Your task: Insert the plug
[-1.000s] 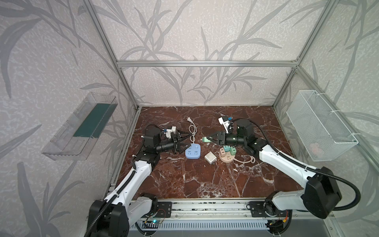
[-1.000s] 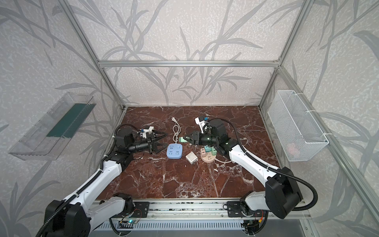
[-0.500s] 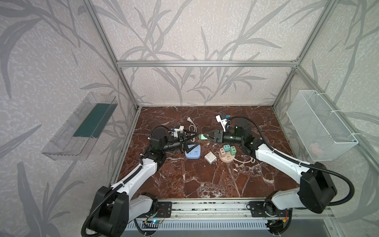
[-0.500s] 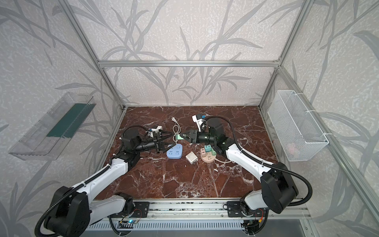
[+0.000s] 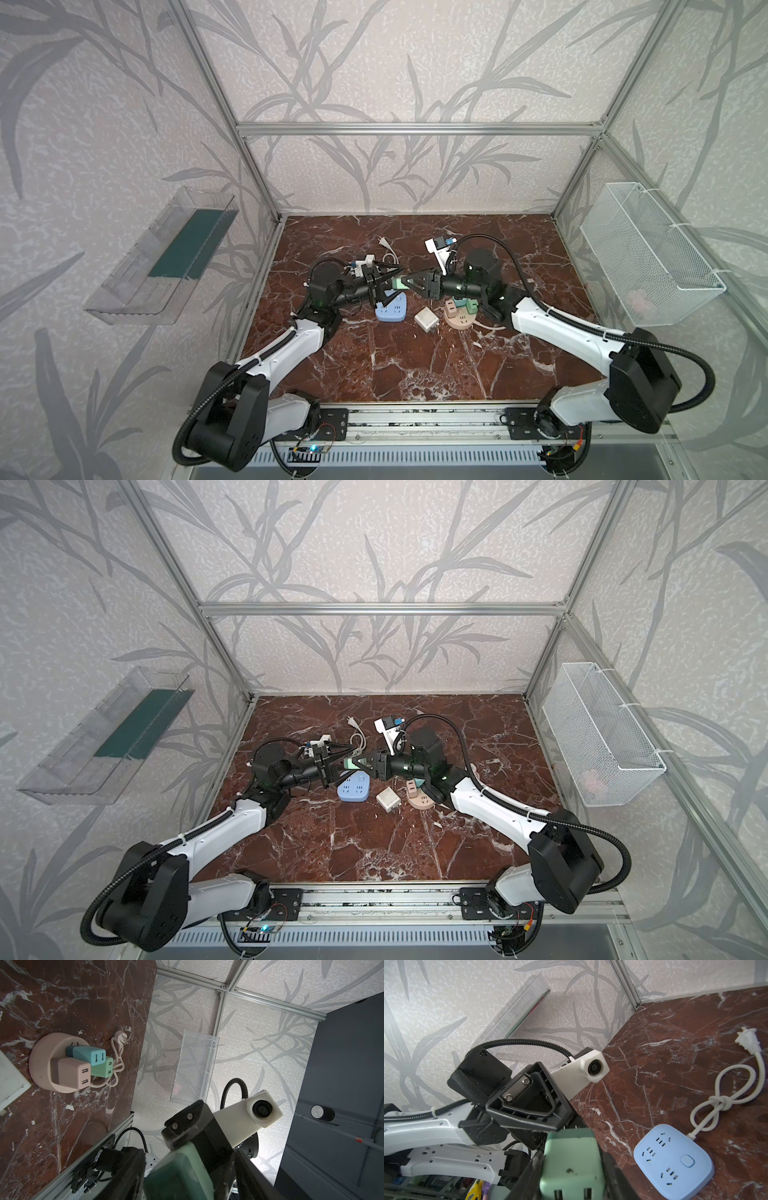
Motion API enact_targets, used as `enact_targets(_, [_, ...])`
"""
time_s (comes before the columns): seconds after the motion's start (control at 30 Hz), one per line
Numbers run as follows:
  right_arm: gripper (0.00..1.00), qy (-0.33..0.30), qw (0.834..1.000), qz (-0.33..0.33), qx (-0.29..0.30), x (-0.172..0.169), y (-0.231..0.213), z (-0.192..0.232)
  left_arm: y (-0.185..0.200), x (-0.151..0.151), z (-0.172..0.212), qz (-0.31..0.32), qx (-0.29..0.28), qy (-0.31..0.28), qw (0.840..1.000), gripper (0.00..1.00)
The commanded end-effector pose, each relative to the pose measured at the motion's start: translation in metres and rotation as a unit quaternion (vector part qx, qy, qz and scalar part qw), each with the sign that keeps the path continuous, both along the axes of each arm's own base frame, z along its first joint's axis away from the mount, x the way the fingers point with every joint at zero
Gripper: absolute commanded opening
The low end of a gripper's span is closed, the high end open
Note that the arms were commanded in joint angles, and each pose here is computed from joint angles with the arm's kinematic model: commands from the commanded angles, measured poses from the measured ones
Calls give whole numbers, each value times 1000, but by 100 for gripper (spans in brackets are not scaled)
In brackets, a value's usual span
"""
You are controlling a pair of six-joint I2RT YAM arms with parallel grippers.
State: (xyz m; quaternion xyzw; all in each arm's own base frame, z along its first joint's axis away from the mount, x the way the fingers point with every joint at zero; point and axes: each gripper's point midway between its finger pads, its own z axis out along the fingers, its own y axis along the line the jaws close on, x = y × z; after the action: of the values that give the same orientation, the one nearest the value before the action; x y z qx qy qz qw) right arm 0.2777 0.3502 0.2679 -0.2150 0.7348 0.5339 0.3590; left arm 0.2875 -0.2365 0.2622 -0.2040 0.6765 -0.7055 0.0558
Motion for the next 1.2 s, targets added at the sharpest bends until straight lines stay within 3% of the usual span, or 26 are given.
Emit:
enact_targets(0.0, [0,-70,997,-25,15,6,-7,24,-3,-2,24,-9,-27,-21,999,59])
enact_targets(0.47, [0,-105,994,-24,15,6,6,22,-7,-3,20,-15,-48,-17,999,28])
enact_targets(0.63, [0,-114,993,-20,4,3,13,16,-8,-1,19,-16,-54,-15,998,0])
enact_targets(0.73, [0,-108,994,-17,7,3,15,15,-9,-1,19,-20,-58,-17,998,0])
enact_targets(0.87, [14,-104,994,-11,10,3,18,13,-10,1,20,-22,-73,-20,997,0])
enact_targets(1.0, [39,-106,994,-6,7,2,19,12,-9,1,22,-21,-82,-23,996,0])
enact_targets(1.17, [55,-110,994,-4,-1,0,17,12,-8,1,23,-17,-83,-25,996,0])
